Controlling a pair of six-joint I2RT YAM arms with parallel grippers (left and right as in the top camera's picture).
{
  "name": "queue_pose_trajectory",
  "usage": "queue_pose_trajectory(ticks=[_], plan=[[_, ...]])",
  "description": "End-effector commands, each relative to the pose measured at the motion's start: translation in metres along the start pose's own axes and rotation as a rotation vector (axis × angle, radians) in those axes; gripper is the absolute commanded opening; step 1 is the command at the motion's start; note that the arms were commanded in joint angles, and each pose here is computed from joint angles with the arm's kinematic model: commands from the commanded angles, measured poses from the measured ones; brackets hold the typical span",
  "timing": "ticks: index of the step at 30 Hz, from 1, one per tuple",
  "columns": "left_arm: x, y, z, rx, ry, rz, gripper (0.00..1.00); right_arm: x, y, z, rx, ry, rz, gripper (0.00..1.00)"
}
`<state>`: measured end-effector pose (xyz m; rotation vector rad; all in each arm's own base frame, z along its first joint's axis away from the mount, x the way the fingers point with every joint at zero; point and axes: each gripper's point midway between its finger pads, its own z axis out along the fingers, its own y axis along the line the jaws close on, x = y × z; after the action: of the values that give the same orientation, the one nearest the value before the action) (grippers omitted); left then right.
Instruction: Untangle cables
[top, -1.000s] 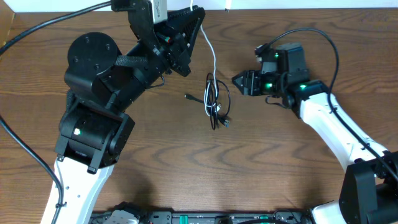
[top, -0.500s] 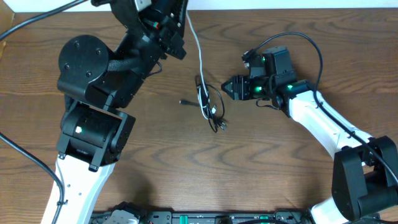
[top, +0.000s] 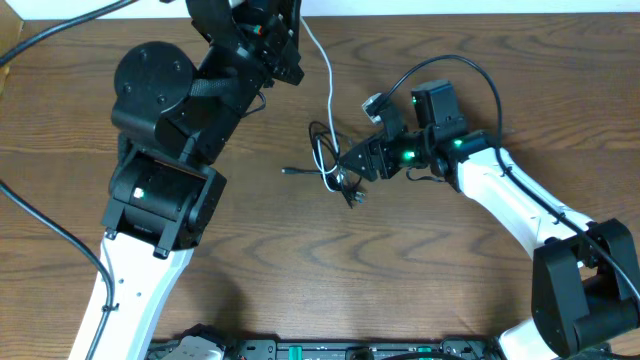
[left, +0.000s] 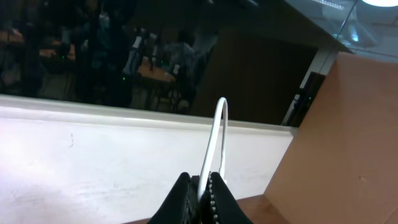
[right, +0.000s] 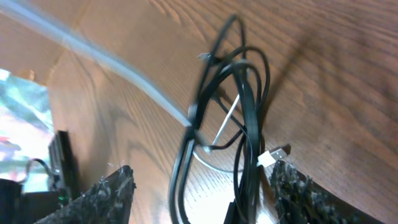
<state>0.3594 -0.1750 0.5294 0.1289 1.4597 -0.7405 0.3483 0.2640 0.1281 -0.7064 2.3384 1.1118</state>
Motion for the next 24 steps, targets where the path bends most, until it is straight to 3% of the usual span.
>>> queue_pose_trajectory(ticks=[1,3,5,12,16,24], plan=[[-0.004,0.001,-0.001,-0.01,-0.015,0.0,0.08,0.01,-0.008,0.015,0.047,0.038,-0.036,0.62],[-0.004,0.001,-0.001,-0.01,-0.015,0.0,0.07,0.017,-0.01,0.024,0.039,0.058,-0.031,0.59],[-0.003,0.002,-0.001,-0.011,-0.012,-0.001,0.08,0.024,-0.012,0.034,0.035,0.081,-0.026,0.5],[-0.001,0.002,-0.001,-0.014,-0.004,0.003,0.08,0.026,-0.042,0.035,0.136,0.071,0.122,0.01],[-0.009,0.01,-0.001,-0.063,-0.04,0.011,0.07,0.023,-0.069,0.013,0.245,0.04,0.219,0.01],[-0.047,0.019,-0.014,-0.147,-0.202,0.016,0.08,0.051,-0.126,-0.02,0.501,0.09,0.357,0.01]])
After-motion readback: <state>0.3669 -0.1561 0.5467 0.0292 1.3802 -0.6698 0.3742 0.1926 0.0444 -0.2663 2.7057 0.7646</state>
